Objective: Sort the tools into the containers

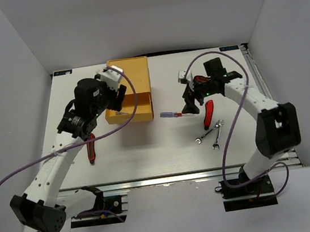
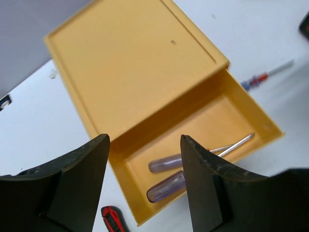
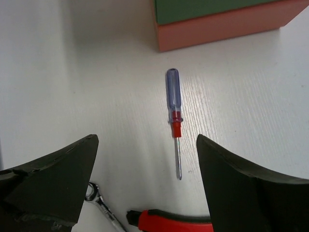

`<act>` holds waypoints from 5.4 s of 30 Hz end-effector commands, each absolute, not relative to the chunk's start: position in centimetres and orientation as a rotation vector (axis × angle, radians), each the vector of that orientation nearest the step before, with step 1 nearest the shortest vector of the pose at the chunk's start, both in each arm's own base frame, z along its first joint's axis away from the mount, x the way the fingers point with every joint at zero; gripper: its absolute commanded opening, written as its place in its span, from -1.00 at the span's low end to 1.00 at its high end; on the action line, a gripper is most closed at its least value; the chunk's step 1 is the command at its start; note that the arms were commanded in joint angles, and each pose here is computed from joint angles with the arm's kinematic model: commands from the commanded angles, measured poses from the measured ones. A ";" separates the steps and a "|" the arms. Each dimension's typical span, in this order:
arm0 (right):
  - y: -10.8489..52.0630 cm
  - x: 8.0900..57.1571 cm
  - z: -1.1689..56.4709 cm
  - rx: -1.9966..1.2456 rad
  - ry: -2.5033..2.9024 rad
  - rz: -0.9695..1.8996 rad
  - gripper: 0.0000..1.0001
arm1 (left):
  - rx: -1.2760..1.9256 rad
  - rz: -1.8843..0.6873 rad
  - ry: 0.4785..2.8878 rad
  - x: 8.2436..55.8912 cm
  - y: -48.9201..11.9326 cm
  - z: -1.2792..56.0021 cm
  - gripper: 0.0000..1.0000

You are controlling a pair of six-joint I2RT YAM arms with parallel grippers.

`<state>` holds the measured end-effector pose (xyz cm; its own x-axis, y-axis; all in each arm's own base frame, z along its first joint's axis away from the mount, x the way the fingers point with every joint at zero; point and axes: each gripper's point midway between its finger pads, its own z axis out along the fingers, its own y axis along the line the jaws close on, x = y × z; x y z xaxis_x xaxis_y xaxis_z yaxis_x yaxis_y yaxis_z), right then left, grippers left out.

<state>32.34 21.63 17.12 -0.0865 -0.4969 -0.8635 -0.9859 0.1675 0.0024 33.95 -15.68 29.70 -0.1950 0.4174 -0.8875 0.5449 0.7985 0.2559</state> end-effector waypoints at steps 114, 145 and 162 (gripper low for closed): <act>44.8 29.9 20.1 -1.596 1.383 0.158 -0.59 | -0.922 -0.659 1.935 25.2 -2.8 13.7 0.07; 44.5 23.2 23.6 -1.888 1.223 0.662 0.36 | -0.846 -0.989 1.740 27.2 -5.8 18.2 -0.33; 29.8 28.9 37.2 -1.372 1.272 1.024 0.19 | -0.719 -1.121 1.788 31.6 -15.5 18.0 0.15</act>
<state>31.12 31.31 34.98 0.0993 -0.2554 -0.9617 -0.9910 0.0619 -0.1188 29.67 -16.09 15.28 -0.5398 -0.7680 -0.3446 -0.0767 0.4525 -0.8884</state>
